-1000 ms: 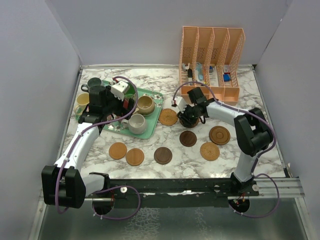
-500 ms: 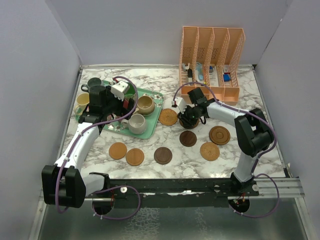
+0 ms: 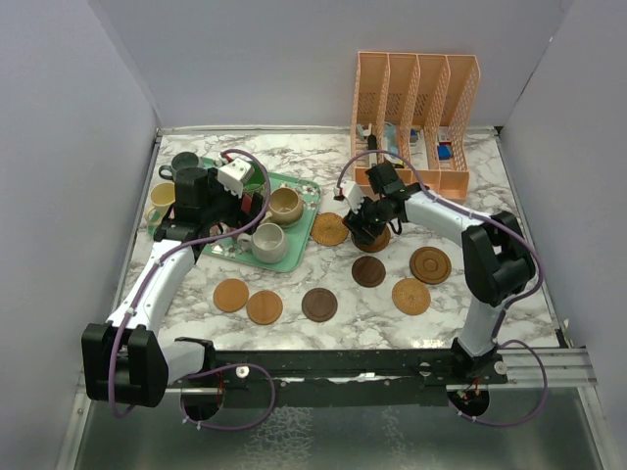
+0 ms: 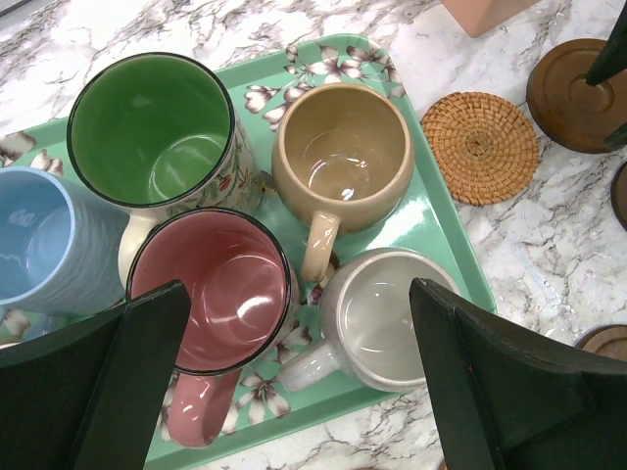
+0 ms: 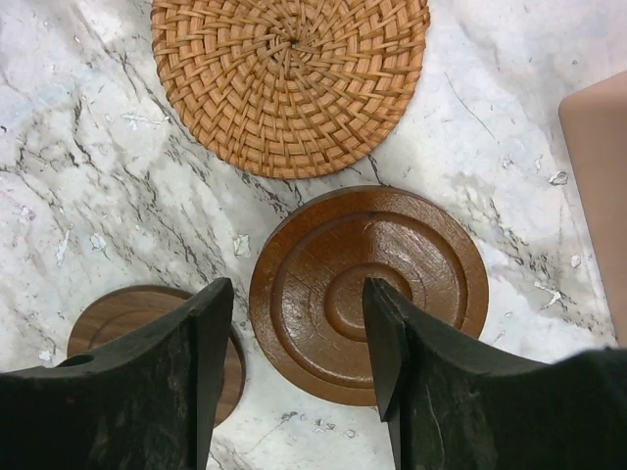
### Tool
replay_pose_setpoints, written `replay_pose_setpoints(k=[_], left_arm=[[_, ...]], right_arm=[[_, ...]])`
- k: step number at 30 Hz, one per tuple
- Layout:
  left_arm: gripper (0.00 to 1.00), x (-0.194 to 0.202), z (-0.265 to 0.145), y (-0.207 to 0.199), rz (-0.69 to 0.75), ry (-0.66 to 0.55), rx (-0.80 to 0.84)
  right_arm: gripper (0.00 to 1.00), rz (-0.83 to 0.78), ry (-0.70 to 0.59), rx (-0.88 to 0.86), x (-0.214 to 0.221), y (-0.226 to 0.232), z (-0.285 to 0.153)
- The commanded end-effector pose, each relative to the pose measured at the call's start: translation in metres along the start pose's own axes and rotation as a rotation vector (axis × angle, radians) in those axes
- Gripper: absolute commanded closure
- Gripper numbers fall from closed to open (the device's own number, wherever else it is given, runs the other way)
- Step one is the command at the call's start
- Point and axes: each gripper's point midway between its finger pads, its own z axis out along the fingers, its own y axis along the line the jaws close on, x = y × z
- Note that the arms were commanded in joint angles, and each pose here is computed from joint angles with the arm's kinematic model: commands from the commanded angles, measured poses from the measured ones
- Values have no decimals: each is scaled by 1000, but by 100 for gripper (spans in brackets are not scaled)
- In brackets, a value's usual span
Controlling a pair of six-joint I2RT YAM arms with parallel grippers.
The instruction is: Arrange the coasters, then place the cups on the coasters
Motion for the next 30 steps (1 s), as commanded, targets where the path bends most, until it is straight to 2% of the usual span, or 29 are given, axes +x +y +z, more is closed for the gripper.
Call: replay_pose_setpoints(k=[1, 8, 14, 21, 26, 30], left_arm=[[1, -3, 0, -2, 7, -27, 18], [1, -3, 1, -3, 3, -26, 22], [1, -1, 3, -4, -2, -22, 31], [1, 0, 3, -4, -2, -21, 32], [1, 1, 5, -4, -6, -19, 36], [1, 1, 5, -4, -7, -20, 37]], right_arm=[[43, -29, -3, -2, -2, 5, -15], [42, 24, 52, 143, 34, 0, -33], [42, 163, 64, 209, 74, -18, -64], [42, 260, 142, 215, 129, -14, -83], [42, 278, 188, 164, 147, 7, -87], [42, 275, 230, 193, 161, 6, -88]])
